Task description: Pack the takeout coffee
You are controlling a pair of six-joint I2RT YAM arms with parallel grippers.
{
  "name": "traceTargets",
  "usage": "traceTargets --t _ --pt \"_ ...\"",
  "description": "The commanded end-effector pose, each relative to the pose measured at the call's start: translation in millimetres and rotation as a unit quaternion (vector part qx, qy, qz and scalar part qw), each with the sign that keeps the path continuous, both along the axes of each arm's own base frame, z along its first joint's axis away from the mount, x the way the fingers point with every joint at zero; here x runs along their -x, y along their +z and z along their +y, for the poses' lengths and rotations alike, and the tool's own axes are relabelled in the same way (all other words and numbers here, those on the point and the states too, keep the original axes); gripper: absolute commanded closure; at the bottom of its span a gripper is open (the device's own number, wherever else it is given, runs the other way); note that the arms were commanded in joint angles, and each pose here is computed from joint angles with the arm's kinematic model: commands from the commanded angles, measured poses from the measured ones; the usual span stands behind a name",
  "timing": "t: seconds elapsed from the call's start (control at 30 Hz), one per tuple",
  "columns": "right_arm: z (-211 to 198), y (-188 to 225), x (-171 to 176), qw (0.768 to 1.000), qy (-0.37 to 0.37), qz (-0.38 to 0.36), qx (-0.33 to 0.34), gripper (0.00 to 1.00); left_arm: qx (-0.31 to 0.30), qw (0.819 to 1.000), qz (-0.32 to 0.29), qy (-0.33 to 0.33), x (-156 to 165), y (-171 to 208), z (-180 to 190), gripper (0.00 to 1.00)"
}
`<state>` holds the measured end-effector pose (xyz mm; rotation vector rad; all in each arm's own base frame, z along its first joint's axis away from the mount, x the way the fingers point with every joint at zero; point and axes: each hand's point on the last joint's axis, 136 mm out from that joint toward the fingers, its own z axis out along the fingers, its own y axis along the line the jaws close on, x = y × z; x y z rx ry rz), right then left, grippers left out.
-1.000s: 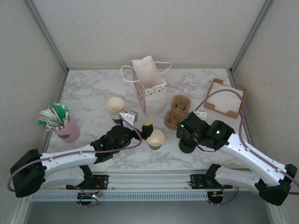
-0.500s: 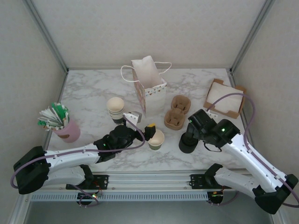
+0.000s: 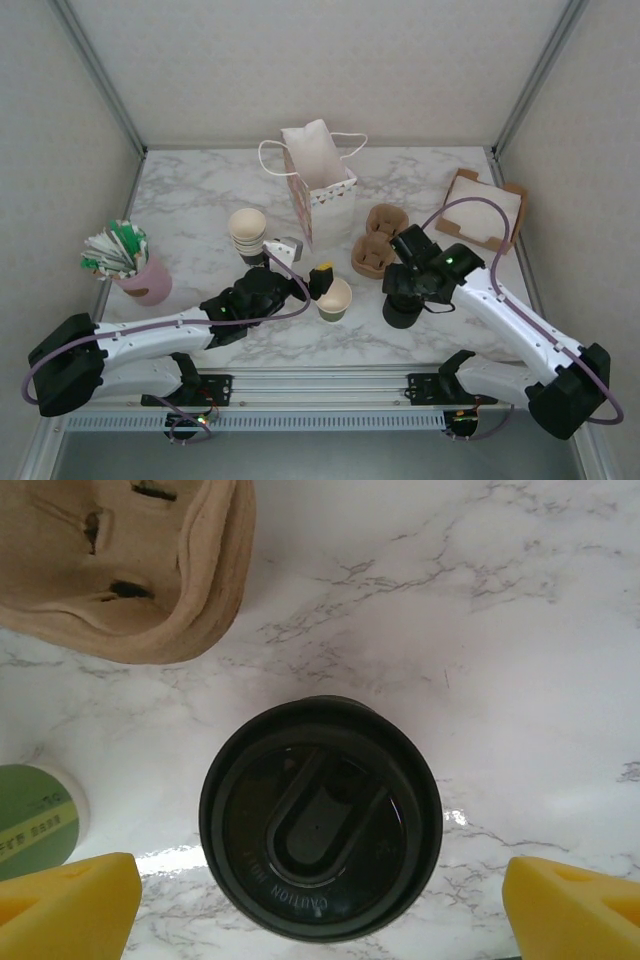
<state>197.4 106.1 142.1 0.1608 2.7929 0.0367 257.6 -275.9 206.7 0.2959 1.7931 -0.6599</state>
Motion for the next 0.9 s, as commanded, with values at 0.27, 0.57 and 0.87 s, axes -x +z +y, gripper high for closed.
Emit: traceTargets --t 0.27,0.57,0.87 --pt "4 -27 -5 0.999 0.003 0.030 -0.018 0.12 0.008 1.000 -0.014 0.007 1 16 3 0.00" --pt "0 -41 -6 0.999 -0.004 0.052 -0.001 0.13 0.003 1.000 -0.014 0.009 0 15 3 0.00" --pt "-2 -45 -4 0.998 -0.007 0.058 0.003 0.15 0.001 1.000 -0.014 0.009 0 14 3 0.00"
